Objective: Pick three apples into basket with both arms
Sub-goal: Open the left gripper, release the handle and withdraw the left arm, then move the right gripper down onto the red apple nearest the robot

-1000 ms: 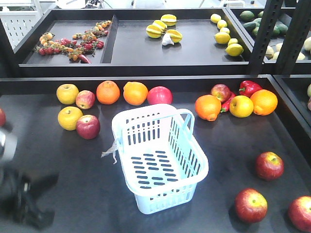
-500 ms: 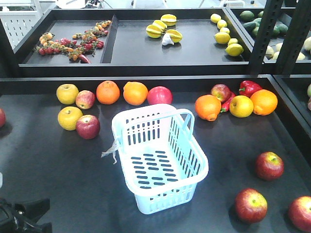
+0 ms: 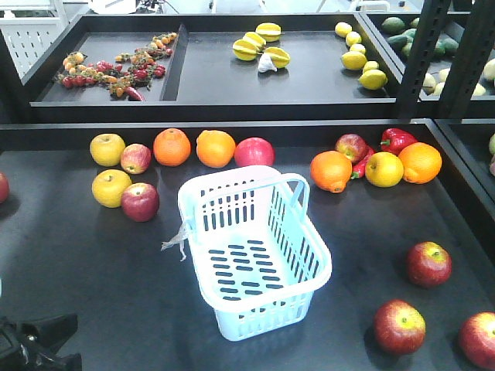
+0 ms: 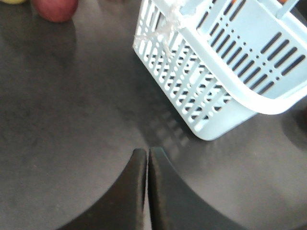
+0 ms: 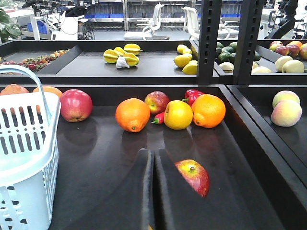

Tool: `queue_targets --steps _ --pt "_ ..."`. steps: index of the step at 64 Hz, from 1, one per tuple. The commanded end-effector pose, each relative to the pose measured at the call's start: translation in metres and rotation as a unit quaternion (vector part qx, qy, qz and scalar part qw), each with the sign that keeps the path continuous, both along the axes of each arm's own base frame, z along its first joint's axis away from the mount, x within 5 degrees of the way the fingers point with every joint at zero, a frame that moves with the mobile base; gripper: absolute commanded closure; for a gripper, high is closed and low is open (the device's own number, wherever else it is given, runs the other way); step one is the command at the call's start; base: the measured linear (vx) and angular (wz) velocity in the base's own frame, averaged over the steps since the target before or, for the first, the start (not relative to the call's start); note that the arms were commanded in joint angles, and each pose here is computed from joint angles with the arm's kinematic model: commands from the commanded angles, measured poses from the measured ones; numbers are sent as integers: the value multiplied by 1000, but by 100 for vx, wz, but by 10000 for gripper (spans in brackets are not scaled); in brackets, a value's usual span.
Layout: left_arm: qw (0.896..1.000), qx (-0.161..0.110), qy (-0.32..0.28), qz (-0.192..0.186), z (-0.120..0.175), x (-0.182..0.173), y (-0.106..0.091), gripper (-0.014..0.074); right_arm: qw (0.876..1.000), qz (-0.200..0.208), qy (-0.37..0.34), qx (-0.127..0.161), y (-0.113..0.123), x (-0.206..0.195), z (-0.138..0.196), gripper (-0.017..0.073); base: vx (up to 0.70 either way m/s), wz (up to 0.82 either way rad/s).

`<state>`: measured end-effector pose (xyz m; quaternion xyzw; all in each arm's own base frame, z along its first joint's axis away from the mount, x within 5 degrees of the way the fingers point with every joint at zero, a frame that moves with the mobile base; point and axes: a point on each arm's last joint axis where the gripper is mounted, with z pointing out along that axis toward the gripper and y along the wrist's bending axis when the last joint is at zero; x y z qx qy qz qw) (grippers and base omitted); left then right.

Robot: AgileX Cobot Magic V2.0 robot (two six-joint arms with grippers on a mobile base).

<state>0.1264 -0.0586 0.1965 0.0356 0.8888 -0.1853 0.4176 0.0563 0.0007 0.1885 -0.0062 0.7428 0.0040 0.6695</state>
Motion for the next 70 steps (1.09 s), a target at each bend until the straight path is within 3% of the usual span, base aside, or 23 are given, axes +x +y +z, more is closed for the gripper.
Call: queue_targets --steps 1,11,16,22,25,26,29,30,34,37,39,43,48,53,59,64,70 --pt "997 -16 -69 30 9 6 4 601 999 -3 -42 -8 0 0 4 564 0 0" --pt "997 -12 -71 42 -3 1 8 601 998 -2 -62 -3 0 0 7 564 0 0" --pt "997 -9 -62 40 -8 -1 9 601 996 -2 -84 26 0 0 11 564 0 0" --pt "998 -6 -57 40 -10 -3 9 601 984 -5 -114 133 -1 0 17 564 0 0" --pt "998 -6 -53 38 -11 -3 9 601 971 -6 -125 206 -2 -1 19 564 0 0" --pt "998 -6 -53 38 -11 -3 9 601 963 -7 -129 238 -2 -1 21 564 0 0" --pt "998 -6 -52 38 -11 -3 9 601 944 -9 -139 300 -4 -1 23 564 0 0" --pt "998 -6 -52 38 -11 -3 9 601 932 -11 -148 330 -5 -2 24 564 0 0" --pt "998 -5 -50 37 -11 -3 9 601 907 -12 -167 386 -7 -3 30 564 0 0" --pt "998 -5 -50 37 -11 -3 9 601 899 -6 -180 398 -7 -5 41 564 0 0" --pt "998 -5 -48 36 -12 -4 9 601 899 1 -189 395 -7 -7 51 564 0 0" --pt "998 -5 -48 36 -12 -4 9 601 910 17 -201 363 -4 -14 75 564 0 0" --pt "998 -5 -48 36 -12 -4 9 601 936 33 -196 292 0 -22 111 564 0 0" --pt "998 -5 -48 36 -12 -4 9 601 966 39 -136 217 6 -25 142 564 0 0" --pt "998 -5 -48 36 -12 -4 9 601 990 35 -55 127 7 -19 171 564 0 0" --pt "998 -5 -48 36 -12 -4 9 601 998 27 16 49 6 -11 190 561 0 0" --pt "998 -5 -48 36 -12 -4 9 601 997 11 82 11 3 8 201 545 0 0"
